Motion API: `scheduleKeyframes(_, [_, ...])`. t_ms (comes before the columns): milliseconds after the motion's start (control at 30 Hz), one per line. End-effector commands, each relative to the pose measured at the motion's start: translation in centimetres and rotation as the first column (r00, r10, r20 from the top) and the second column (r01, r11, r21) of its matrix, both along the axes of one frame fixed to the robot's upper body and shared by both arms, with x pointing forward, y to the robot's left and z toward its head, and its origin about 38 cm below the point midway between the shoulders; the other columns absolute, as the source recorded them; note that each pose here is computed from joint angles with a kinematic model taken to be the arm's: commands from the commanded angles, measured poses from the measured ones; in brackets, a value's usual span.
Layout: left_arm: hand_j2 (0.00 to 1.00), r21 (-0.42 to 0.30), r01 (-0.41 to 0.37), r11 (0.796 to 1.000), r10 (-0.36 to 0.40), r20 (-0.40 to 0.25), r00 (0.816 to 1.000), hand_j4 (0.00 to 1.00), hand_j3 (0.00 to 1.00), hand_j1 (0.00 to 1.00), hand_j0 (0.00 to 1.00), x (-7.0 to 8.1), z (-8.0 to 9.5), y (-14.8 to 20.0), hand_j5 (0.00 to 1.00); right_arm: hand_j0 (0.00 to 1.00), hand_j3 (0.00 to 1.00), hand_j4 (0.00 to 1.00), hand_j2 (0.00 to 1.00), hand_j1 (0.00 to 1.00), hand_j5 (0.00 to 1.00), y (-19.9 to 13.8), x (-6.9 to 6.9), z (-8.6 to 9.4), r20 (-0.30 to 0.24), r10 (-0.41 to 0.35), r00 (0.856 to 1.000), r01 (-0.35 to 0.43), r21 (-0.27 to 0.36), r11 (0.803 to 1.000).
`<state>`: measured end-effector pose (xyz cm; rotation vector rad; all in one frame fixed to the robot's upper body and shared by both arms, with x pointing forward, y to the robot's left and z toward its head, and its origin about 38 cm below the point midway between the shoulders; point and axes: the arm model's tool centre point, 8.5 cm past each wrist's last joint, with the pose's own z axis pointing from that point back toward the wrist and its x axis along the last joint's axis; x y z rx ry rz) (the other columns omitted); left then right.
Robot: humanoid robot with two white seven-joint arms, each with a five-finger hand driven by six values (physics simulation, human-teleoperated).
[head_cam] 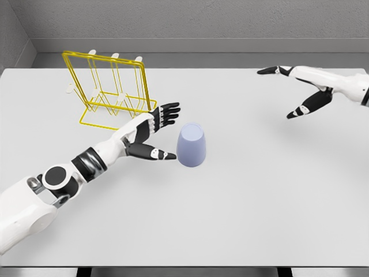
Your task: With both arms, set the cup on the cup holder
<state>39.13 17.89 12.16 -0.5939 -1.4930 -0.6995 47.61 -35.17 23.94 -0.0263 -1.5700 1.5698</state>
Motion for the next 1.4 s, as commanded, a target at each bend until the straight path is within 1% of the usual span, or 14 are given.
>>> scheduleKeyframes(0, [1.00,-0.002,0.009,1.000,-0.009,0.012,1.000,1.00,1.00,1.00,1.00,0.0,0.0,-0.7,1.00,1.00,1.00,1.00,1.00,1.00,1.00,-0.2,0.1,0.6,0.018,-0.009,1.000,0.009,0.003,1.000])
scheduleKeyframes(133, [1.00,0.000,0.004,1.000,-0.004,0.005,1.000,1.00,1.00,1.00,1.00,0.0,-0.3,-0.9,1.00,1.00,1.00,1.00,1.00,1.00,1.00,0.0,0.2,0.6,0.018,-0.006,1.000,0.005,0.004,1.000])
scheduleKeyframes(267, [1.00,0.004,-0.002,1.000,0.002,-0.003,1.000,1.00,1.00,1.00,1.00,0.0,-0.7,-0.7,1.00,1.00,1.00,1.00,1.00,1.00,1.00,-0.2,0.2,0.8,0.023,-0.007,1.000,0.007,0.002,1.000])
scheduleKeyframes(467, [1.00,0.008,-0.009,1.000,0.009,-0.006,1.000,1.00,1.00,1.00,1.00,0.2,-0.8,-0.6,1.00,1.00,1.00,1.00,1.00,1.00,1.00,-0.2,0.2,0.6,0.019,-0.009,1.000,0.009,0.002,1.000])
scheduleKeyframes(600, [1.00,0.007,-0.018,1.000,0.018,-0.020,1.000,1.00,1.00,1.00,1.00,0.4,-1.4,-0.8,1.00,1.00,1.00,1.00,1.00,1.00,1.00,-0.3,0.2,0.7,0.019,-0.009,1.000,0.009,0.001,1.000])
scheduleKeyframes(767, [1.00,0.025,-0.021,0.999,0.021,-0.017,1.000,1.00,1.00,1.00,1.00,0.5,-2.1,-1.1,1.00,1.00,1.00,1.00,1.00,1.00,1.00,-0.2,0.1,0.6,0.018,-0.008,1.000,0.008,-0.002,1.000])
scheduleKeyframes(800, [1.00,0.024,-0.020,1.000,0.021,-0.024,0.999,1.00,1.00,1.00,1.00,0.2,-2.5,-1.1,1.00,1.00,1.00,1.00,1.00,1.00,1.00,-0.3,0.1,0.6,0.017,-0.009,1.000,0.009,-0.004,1.000])
scheduleKeyframes(1200, [1.00,-0.006,0.008,1.000,-0.008,-0.020,1.000,1.00,1.00,1.00,1.00,-0.1,-2.5,-3.6,1.00,1.00,1.00,1.00,1.00,1.00,1.00,-0.7,0.0,0.7,0.014,-0.013,1.000,0.013,-0.012,1.000])
scheduleKeyframes(1367, [1.00,-0.008,0.007,1.000,-0.007,-0.018,1.000,1.00,1.00,1.00,1.00,0.0,-2.4,-3.6,1.00,1.00,1.00,1.00,1.00,1.00,1.00,-0.7,0.0,0.7,0.014,-0.013,1.000,0.013,-0.012,1.000])
